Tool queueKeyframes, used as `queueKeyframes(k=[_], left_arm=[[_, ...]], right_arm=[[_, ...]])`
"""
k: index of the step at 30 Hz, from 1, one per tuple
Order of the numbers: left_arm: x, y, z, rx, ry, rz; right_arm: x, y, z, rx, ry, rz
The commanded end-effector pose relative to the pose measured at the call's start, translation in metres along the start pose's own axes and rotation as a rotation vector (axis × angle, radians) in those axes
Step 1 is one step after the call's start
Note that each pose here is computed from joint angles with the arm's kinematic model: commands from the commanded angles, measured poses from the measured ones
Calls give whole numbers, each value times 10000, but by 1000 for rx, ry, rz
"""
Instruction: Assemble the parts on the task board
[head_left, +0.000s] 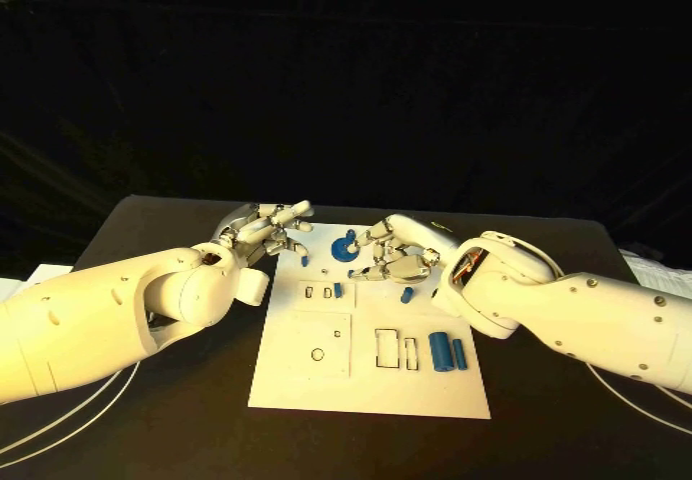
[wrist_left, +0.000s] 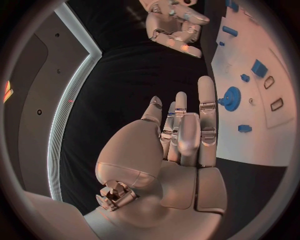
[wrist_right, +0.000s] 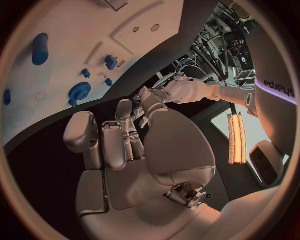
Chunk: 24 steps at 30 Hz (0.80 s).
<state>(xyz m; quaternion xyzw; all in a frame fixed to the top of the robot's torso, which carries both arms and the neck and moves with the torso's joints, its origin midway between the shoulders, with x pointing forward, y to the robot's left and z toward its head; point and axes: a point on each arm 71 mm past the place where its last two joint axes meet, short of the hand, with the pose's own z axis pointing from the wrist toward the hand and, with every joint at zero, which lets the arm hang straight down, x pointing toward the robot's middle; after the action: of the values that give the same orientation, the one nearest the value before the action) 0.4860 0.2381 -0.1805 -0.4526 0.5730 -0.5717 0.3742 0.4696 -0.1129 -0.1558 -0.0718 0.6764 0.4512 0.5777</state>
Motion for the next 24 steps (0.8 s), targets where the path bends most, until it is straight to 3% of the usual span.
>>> queueKeyframes(k=[1,5,10,15,24], left_arm=[[37,126,14,-186,112,210],[44,140,61,-349,202,416],[52,63,134,-545,293,756],[85,-15,245,-606,317,959],[299,-64,423,-604,276,1092]], right_arm=[[-154,43,-75,-61,68,185],[-458,-71,-198,-11,-11,292],[-741,-263,-368,64,-101,400],[-864,-399,-468,110,-143,417],[-936,-523,-515,146,-167,402]])
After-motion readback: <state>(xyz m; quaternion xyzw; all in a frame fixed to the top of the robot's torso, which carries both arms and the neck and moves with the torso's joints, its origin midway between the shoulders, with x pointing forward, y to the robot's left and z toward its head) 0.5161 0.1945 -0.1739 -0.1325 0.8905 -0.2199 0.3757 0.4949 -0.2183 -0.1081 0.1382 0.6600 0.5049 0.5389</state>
